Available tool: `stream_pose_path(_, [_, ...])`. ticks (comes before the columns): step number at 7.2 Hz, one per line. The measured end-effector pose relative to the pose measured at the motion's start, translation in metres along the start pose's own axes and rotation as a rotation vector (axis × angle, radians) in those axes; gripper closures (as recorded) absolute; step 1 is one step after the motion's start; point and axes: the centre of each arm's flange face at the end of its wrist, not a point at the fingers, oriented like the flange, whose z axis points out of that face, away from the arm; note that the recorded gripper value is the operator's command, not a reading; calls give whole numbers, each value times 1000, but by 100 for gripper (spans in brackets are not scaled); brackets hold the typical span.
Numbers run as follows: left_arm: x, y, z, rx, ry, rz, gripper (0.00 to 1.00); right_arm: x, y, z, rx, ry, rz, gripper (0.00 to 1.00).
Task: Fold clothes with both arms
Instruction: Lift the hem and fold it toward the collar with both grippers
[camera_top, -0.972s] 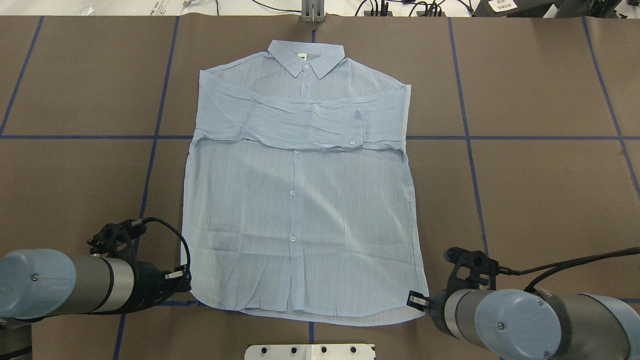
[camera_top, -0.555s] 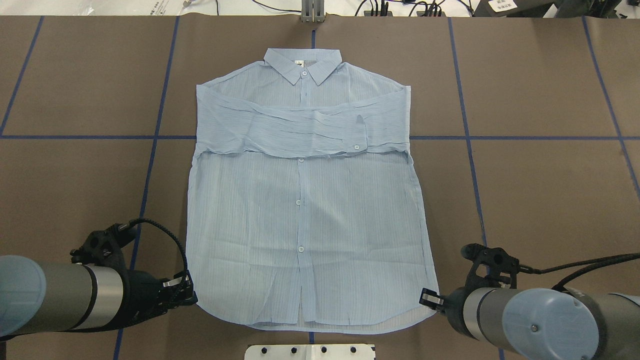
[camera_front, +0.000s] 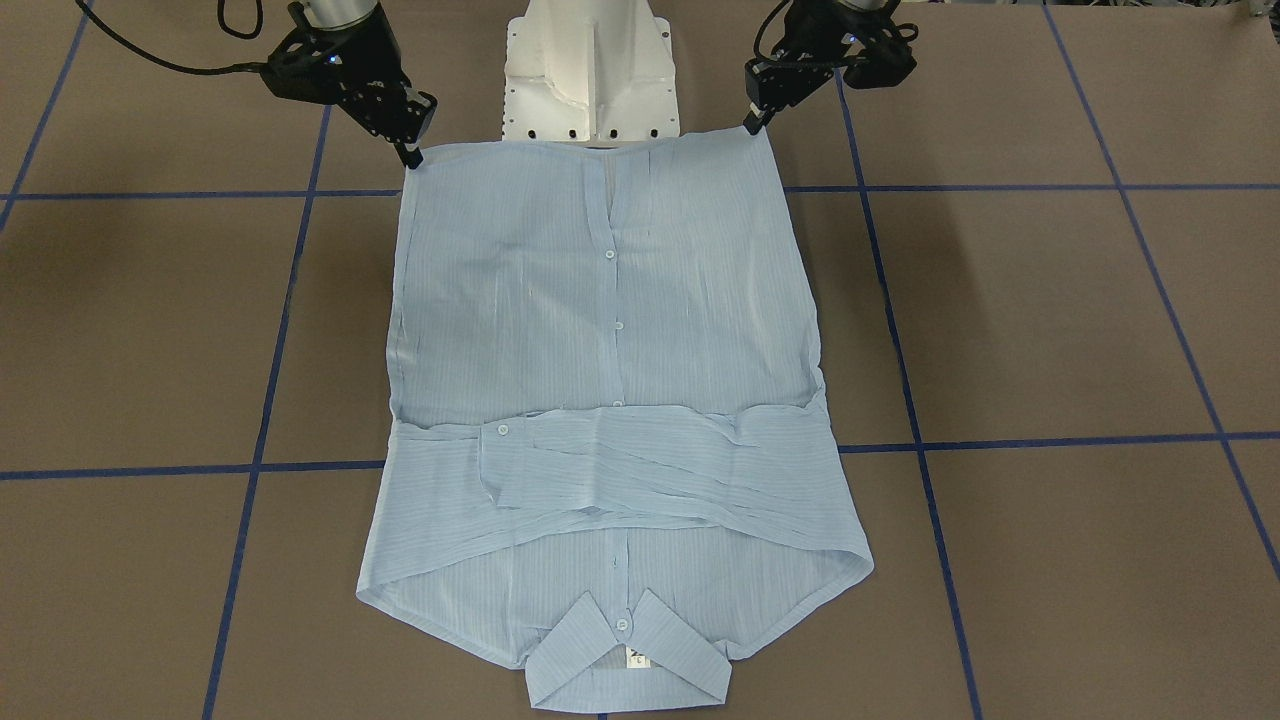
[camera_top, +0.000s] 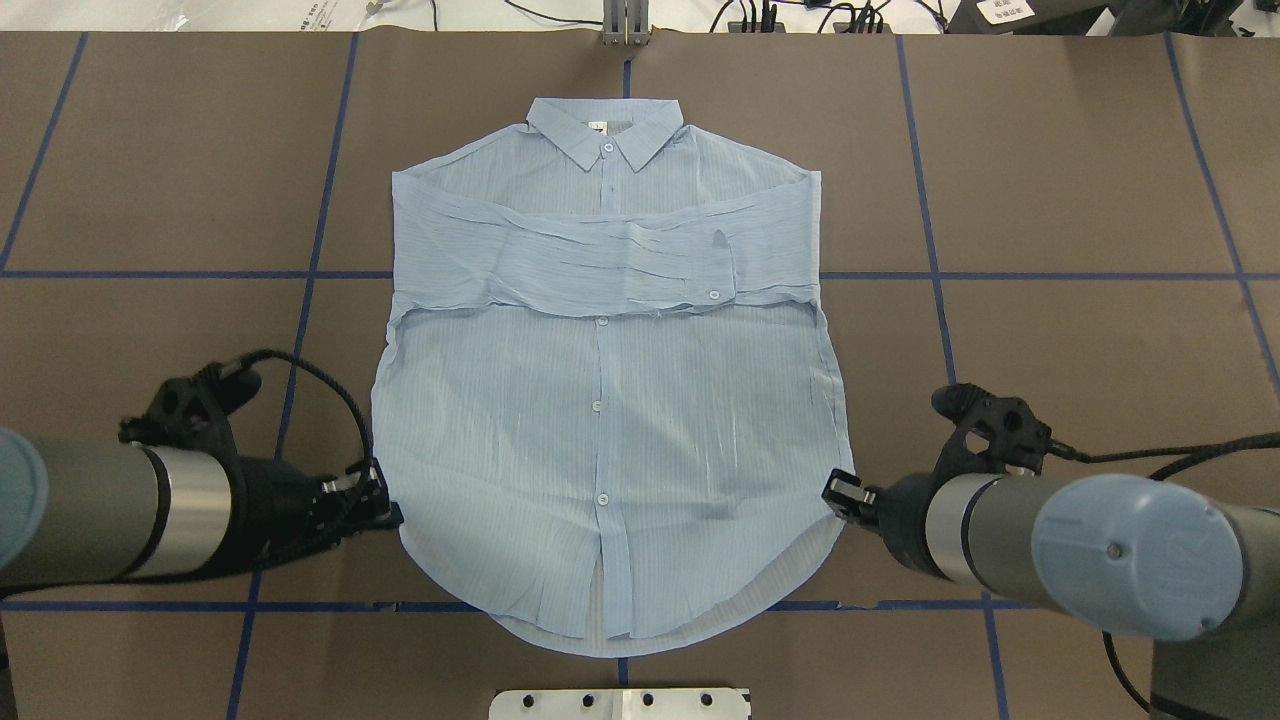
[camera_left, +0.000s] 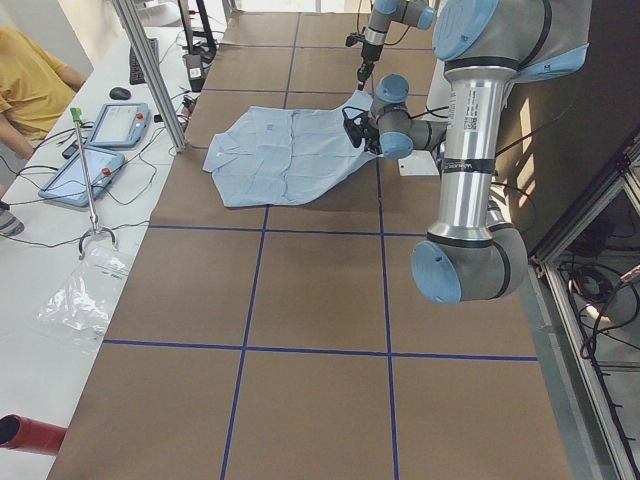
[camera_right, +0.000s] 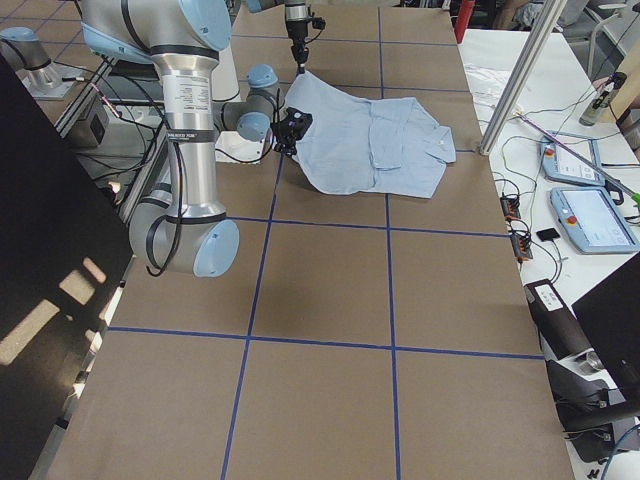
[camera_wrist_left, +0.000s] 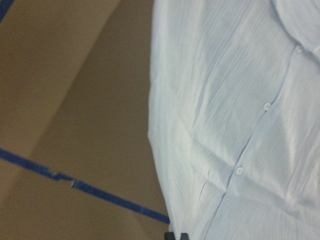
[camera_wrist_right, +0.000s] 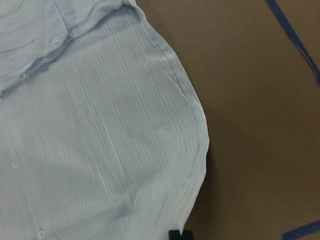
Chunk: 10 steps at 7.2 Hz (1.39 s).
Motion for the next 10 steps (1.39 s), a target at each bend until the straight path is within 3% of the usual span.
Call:
stream_pose_path(2, [17,-60,-33,87,26,54,100,-25,-48,-23,83,-71,65,100])
stream_pose_path(4, [30,-105,-40,146,33,48,100,-41,-94,-32,162,-99,120,100])
stream_pose_path(8, [62,-189,2,230,-12,4,100,-105,-172,24,279,-53,197,100])
stream_pose_path(10, [74,-242,29,275,-31,3,100,-134,-215,60,329,0,218,100])
